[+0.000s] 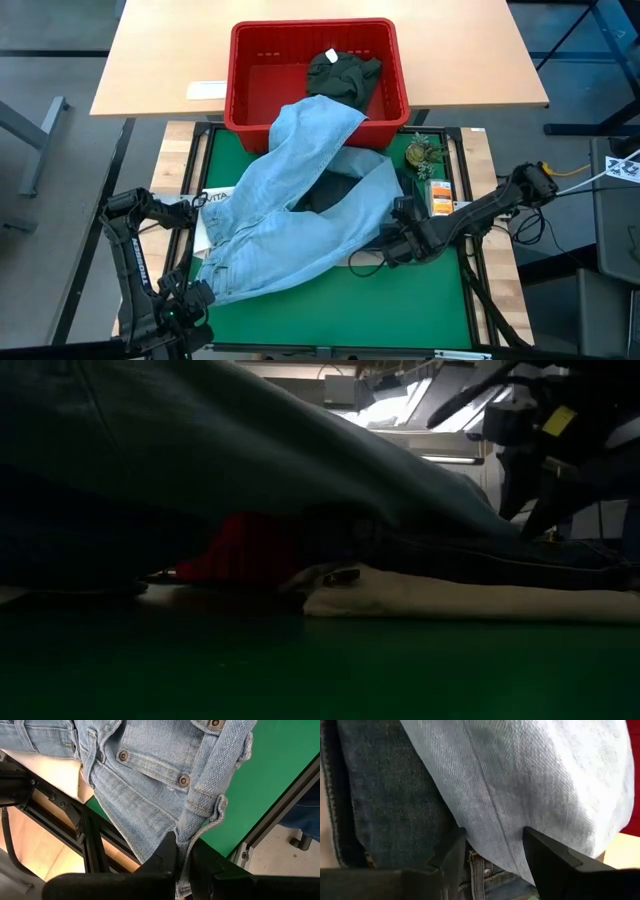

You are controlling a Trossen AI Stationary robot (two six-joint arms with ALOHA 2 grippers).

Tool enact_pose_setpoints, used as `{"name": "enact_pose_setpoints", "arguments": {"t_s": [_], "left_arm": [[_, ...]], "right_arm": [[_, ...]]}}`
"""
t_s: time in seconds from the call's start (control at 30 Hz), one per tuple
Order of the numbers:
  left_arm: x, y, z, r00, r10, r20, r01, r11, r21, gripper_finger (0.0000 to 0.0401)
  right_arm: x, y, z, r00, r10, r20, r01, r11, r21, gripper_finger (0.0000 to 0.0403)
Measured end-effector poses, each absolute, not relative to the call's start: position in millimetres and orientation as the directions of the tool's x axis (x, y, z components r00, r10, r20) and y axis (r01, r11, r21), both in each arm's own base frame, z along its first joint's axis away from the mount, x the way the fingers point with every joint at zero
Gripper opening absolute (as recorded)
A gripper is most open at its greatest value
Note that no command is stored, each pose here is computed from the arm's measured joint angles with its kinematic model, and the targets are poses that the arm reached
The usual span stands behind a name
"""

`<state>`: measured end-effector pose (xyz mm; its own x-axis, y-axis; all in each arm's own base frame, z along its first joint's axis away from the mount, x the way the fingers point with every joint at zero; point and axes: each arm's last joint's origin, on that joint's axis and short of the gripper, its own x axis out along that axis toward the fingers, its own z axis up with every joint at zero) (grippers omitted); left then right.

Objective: Fold Laundry from Bin
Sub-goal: Fold the light blue jeans

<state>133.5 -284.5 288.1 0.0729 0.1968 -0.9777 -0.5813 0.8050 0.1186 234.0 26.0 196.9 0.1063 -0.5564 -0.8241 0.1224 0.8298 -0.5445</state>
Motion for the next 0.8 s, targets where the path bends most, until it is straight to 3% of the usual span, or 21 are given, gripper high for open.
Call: {"name": "enact_pose_setpoints", "arguments": {"t_s": [0.23,0.67,0.8], "left_arm": [[134.2,-284.2,288.1,0.072,0.197,-0.978,-0.583,0.804,0.119,0.0019],[134.5,-284.2,288.0,0.076,0.198,-0.977,-0.583,0.804,0.118,0.0018],[134.5,-284.1,288.0,0.075,0.198,-0.977,-0.583,0.804,0.118,0.0018]], "right_arm": [[234.0,25.8,196.8,0.105,-0.560,-0.822,0.081,0.829,-0.554,0.0186],[235.8,3.2,195.1,0.041,-0.461,-0.886,0.140,0.881,-0.452,0.0014],[235.7,3.7,194.9,0.041,-0.449,-0.893,0.137,0.888,-0.440,0.0016]]}}
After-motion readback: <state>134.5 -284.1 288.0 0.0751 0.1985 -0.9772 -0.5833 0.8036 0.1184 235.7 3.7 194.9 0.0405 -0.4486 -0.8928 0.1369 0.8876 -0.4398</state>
